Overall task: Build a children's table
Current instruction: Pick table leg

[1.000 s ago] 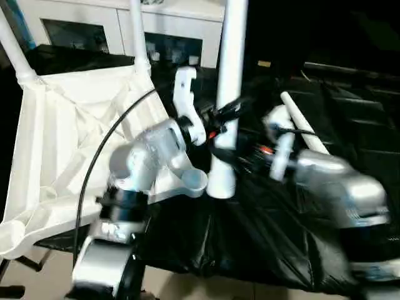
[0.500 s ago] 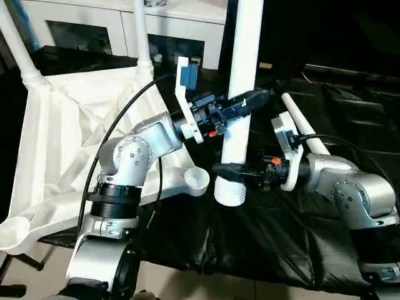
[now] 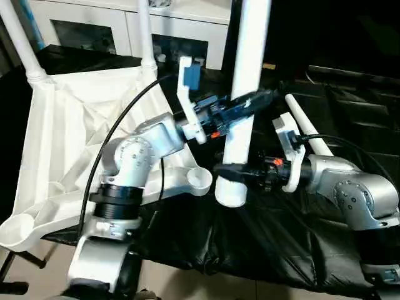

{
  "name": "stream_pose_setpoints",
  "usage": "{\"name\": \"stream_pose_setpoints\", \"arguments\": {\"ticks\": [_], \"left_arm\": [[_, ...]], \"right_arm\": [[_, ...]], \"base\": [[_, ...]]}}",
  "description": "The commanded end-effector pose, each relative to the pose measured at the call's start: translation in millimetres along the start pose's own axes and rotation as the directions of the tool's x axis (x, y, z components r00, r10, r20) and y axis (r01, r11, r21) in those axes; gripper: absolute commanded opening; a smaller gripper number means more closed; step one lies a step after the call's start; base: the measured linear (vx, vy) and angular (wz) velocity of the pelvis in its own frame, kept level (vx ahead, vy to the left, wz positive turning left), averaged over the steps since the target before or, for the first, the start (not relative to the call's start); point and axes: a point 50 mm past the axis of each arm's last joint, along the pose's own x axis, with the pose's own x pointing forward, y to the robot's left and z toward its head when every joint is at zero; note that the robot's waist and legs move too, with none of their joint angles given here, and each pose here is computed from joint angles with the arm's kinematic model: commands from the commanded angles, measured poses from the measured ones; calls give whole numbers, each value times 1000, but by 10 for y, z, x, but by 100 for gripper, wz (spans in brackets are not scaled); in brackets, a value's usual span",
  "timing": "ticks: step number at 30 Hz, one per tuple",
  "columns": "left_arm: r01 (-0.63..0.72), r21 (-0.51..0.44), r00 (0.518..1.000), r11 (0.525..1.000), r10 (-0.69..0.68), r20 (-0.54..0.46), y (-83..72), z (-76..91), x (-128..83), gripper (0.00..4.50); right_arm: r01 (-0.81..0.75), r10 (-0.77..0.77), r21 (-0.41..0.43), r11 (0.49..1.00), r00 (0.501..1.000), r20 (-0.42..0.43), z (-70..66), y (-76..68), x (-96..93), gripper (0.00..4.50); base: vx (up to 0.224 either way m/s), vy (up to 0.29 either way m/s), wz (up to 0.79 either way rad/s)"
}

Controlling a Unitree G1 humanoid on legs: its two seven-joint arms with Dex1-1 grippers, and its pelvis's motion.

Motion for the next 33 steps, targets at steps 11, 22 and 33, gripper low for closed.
{"name": "stream_pose_setpoints", "arguments": {"ticks": [11, 22, 33], "left_arm": [[-235, 172, 972, 957, 236, 16, -25, -44, 100, 204], [-216, 220, 975, 951, 220, 5, -65, -60, 112, 181], [-200, 229, 978, 953, 208, -11, -59, -44, 119, 181]], "right_arm": [[72, -70, -88, 994, 997, 20, 57, 11, 62, 193], [87, -86, -74, 993, 996, 14, 66, -25, 59, 269], [85, -90, -89, 992, 995, -50, 68, -100, 24, 312]], "base": [[0, 0, 0], [0, 0, 0], [0, 0, 0]]}}
